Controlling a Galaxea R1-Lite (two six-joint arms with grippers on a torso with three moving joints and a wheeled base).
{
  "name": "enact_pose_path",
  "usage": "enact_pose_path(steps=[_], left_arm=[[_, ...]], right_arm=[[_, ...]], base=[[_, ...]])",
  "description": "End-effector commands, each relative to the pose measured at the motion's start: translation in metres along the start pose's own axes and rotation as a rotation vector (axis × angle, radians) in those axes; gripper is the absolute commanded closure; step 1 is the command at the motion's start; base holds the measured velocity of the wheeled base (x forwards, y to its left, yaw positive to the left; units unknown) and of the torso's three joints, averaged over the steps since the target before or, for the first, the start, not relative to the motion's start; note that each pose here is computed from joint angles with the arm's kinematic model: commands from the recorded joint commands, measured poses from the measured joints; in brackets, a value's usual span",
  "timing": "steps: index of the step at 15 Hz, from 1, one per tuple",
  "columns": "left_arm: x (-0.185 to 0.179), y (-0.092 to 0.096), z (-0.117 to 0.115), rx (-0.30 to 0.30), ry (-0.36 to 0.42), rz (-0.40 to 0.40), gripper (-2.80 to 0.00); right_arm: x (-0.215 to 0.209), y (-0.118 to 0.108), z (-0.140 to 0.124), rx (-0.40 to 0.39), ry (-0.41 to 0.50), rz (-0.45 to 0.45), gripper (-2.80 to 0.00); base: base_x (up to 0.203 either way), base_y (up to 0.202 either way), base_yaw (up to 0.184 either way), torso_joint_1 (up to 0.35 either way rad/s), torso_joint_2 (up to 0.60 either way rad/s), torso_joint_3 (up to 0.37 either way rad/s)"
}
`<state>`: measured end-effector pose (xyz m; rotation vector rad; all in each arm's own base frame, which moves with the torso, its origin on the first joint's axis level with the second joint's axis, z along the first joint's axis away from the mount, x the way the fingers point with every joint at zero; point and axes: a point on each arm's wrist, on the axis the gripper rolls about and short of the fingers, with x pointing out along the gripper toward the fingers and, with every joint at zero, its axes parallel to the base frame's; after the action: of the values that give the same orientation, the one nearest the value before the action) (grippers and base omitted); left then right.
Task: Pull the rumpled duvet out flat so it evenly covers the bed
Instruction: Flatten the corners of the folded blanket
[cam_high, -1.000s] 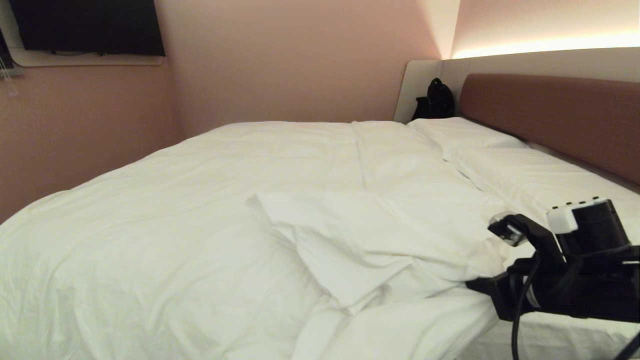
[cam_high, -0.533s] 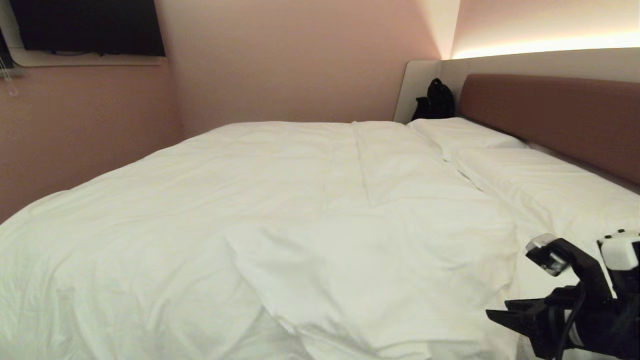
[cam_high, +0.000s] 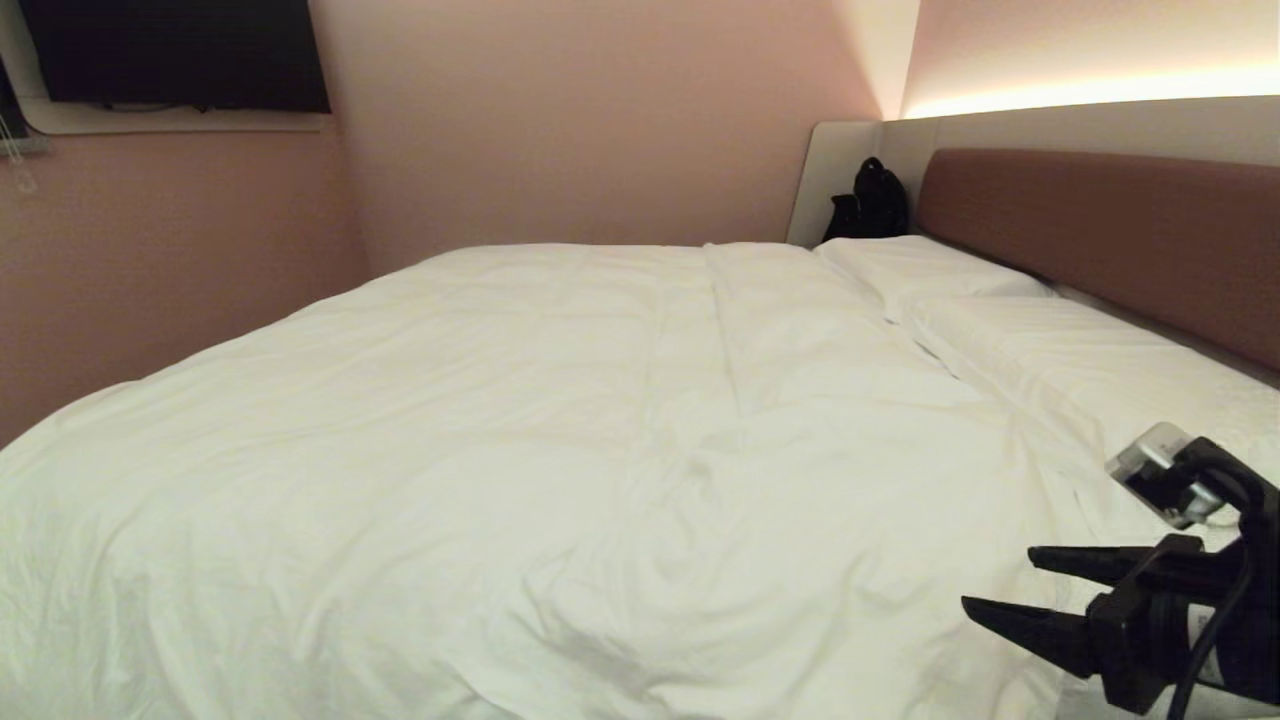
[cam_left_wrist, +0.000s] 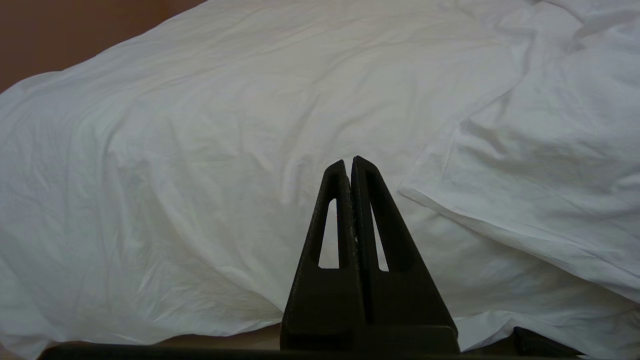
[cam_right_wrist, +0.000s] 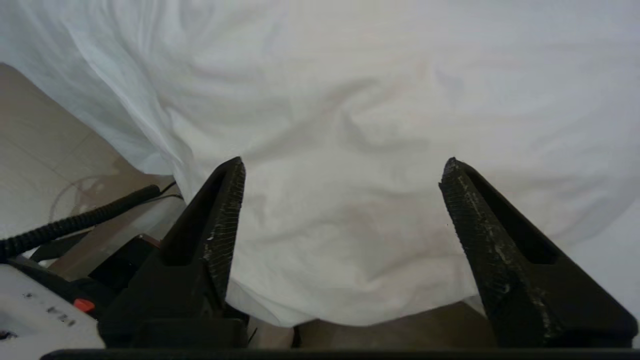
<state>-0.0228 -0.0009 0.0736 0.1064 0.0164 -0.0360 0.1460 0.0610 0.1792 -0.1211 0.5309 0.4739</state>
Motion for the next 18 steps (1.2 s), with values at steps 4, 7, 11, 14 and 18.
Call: enact_pose_path(steps=[4, 7, 11, 14, 18], left_arm=[[0.0, 0.0, 0.0, 0.001, 0.0, 0.0, 0.0], [0.0, 0.0, 0.0, 0.001, 0.0, 0.0, 0.0], [0.0, 0.0, 0.0, -0.001, 0.0, 0.0, 0.0], [0.0, 0.0, 0.0, -0.001, 0.0, 0.001, 0.0], [0.0, 0.0, 0.0, 0.001, 0.0, 0.001, 0.0]], right_arm=[[0.094, -0.008, 0.026, 0.022, 0.181, 0.009, -2.8], [0.165, -0.017, 0.039, 0.06, 0.237, -0.024, -2.8], [0.195, -0.022, 0.046, 0.247, 0.231, -0.174, -2.8], [0.168, -0.014, 0.05, 0.363, 0.201, -0.262, -2.8], [0.111, -0.006, 0.052, 0.517, 0.247, -0.302, -2.8]], base=[[0.0, 0.0, 0.0, 0.0, 0.0, 0.0], [0.0, 0.0, 0.0, 0.0, 0.0, 0.0], [0.0, 0.0, 0.0, 0.0, 0.0, 0.0], [0.0, 0.0, 0.0, 0.0, 0.0, 0.0], [0.0, 0.0, 0.0, 0.0, 0.0, 0.0]])
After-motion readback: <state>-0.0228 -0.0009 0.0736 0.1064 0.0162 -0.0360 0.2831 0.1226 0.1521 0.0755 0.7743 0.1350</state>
